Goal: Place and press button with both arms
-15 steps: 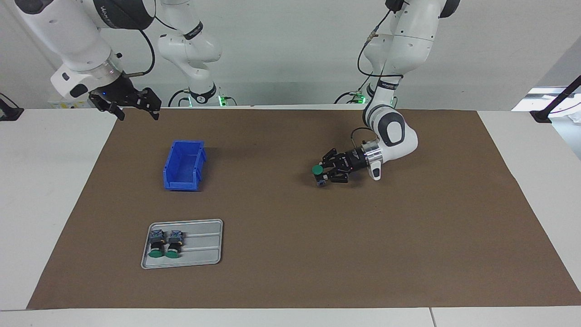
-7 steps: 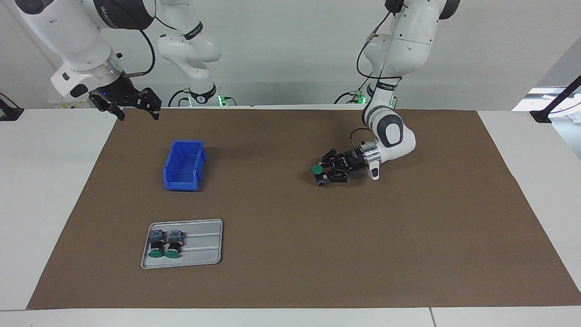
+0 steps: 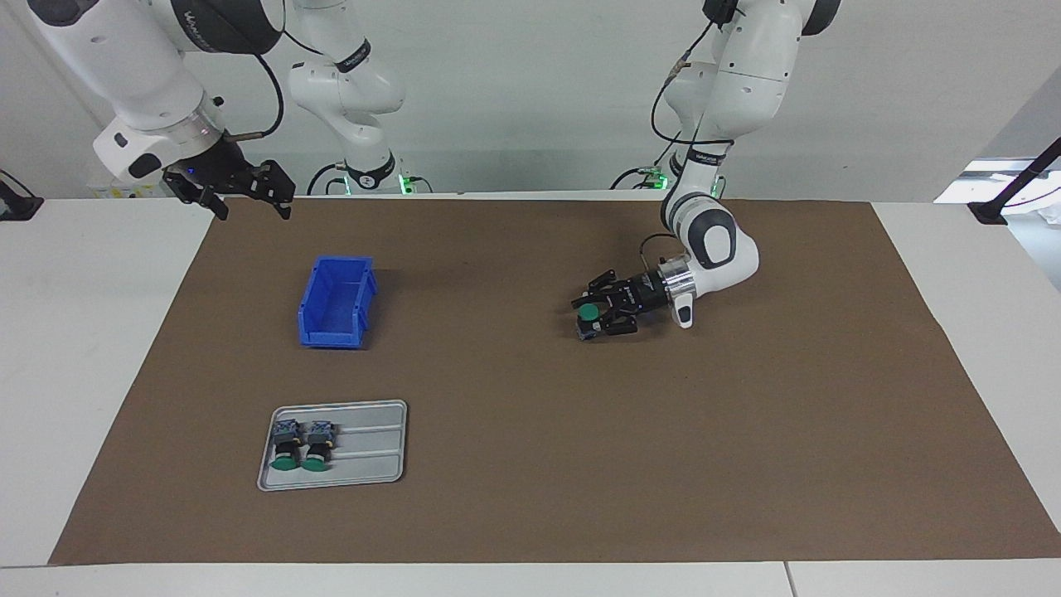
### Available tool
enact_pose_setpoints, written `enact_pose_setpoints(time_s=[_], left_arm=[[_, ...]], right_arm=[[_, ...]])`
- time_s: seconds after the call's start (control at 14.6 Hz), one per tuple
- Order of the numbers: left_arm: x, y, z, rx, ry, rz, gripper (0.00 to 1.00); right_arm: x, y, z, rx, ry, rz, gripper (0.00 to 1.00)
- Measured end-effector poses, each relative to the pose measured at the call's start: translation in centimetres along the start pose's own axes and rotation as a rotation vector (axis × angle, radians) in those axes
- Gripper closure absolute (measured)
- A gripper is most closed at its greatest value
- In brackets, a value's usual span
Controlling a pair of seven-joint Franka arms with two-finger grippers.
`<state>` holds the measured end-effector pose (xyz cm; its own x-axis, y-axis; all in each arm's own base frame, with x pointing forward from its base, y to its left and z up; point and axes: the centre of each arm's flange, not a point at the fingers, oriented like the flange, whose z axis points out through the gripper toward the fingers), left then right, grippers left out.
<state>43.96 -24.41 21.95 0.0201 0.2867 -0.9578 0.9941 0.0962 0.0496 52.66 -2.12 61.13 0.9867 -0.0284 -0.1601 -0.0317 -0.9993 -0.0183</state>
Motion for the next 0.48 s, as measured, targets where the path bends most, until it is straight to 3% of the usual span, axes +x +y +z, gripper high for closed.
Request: enact_pose_setpoints(time_s=[0.21,0.41,0.48], left_arm=[[-0.2,0.2,-0.3,-0.012,0.015,0.007,0.07],[-1.2,0.5,-0.7,-0.041,0.061,0.022,0.05],[-1.7,0.6,-0.9,-0.052,0.076,0.031,0.0]], right_arm=[[0.0,-0.1,0.0,0.0,0.0,-0.001,0.01],[0.0,-0.1,0.0,0.0,-0.001,-0.002,0.01],[0.0,-0.1,0.0,0.0,-0.001,-0.002,0.01]])
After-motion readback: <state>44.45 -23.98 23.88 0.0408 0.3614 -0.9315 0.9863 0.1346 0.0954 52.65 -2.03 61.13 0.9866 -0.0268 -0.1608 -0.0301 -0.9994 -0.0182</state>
